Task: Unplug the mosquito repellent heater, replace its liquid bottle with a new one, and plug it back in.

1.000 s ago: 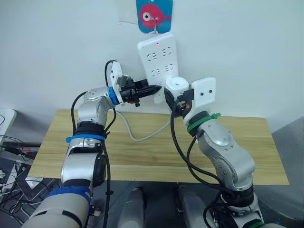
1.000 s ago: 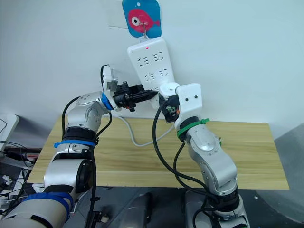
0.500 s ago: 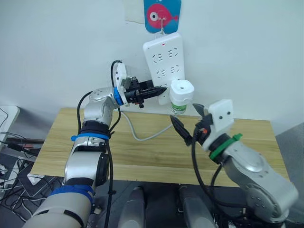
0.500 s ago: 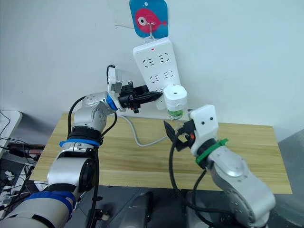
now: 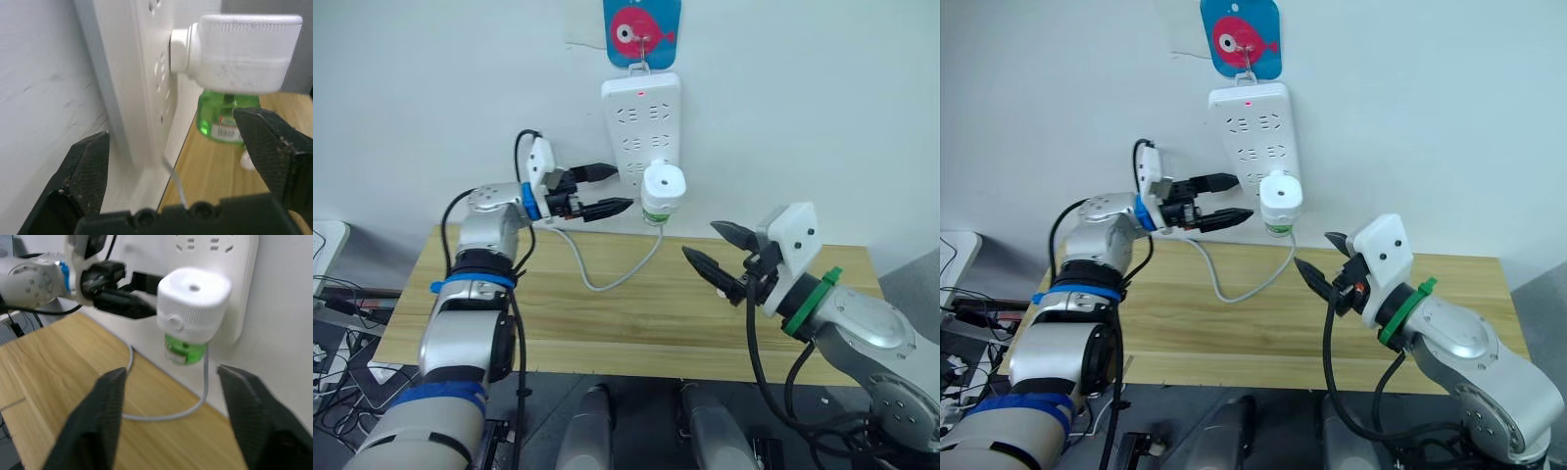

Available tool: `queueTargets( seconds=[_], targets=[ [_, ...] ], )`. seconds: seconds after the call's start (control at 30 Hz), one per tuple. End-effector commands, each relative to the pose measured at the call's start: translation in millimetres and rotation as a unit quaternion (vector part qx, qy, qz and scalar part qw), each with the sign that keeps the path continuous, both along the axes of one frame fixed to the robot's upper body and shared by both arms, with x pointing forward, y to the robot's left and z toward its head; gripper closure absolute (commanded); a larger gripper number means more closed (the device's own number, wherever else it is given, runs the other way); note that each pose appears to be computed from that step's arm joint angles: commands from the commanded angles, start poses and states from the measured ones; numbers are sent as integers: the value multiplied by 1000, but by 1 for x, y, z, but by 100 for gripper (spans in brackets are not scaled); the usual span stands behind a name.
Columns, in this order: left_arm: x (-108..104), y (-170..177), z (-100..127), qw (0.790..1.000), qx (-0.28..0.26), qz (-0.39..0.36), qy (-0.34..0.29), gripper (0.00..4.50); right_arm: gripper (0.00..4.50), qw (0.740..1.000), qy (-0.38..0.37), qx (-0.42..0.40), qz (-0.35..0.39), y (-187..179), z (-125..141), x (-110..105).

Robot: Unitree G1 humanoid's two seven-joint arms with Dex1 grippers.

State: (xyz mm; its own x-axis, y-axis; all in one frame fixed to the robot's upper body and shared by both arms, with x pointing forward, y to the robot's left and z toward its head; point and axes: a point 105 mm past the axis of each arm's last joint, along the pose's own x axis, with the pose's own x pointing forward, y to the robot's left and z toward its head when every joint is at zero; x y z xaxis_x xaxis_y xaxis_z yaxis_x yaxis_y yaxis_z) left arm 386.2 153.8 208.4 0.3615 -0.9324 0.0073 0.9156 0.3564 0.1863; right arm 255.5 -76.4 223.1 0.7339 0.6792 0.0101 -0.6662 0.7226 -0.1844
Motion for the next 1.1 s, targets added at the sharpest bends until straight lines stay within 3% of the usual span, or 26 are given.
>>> queueTargets(
  seconds=[0.03, 0.17, 0.43, 0.67, 1.1],
  targets=[
    [-22, 6, 13, 1000, -9, -17, -25, 0, 306, 999, -31, 9, 9, 9, 10, 6],
    [-53, -4, 17, 998, -24, -24, -45, 0, 447, 999, -38, 10, 19, 14, 11, 12],
    [-99, -27, 11, 995, -38, -52, -73, 0, 447, 999, -31, 6, 37, 27, 0, 17],
    [-97, -27, 10, 997, -47, -32, -59, 0, 447, 999, -38, 4, -7, 21, -9, 33],
    [-97, -31, 11, 996, -45, -42, -58, 0, 447, 998, -52, 21, -25, 21, -4, 38]
  ],
)
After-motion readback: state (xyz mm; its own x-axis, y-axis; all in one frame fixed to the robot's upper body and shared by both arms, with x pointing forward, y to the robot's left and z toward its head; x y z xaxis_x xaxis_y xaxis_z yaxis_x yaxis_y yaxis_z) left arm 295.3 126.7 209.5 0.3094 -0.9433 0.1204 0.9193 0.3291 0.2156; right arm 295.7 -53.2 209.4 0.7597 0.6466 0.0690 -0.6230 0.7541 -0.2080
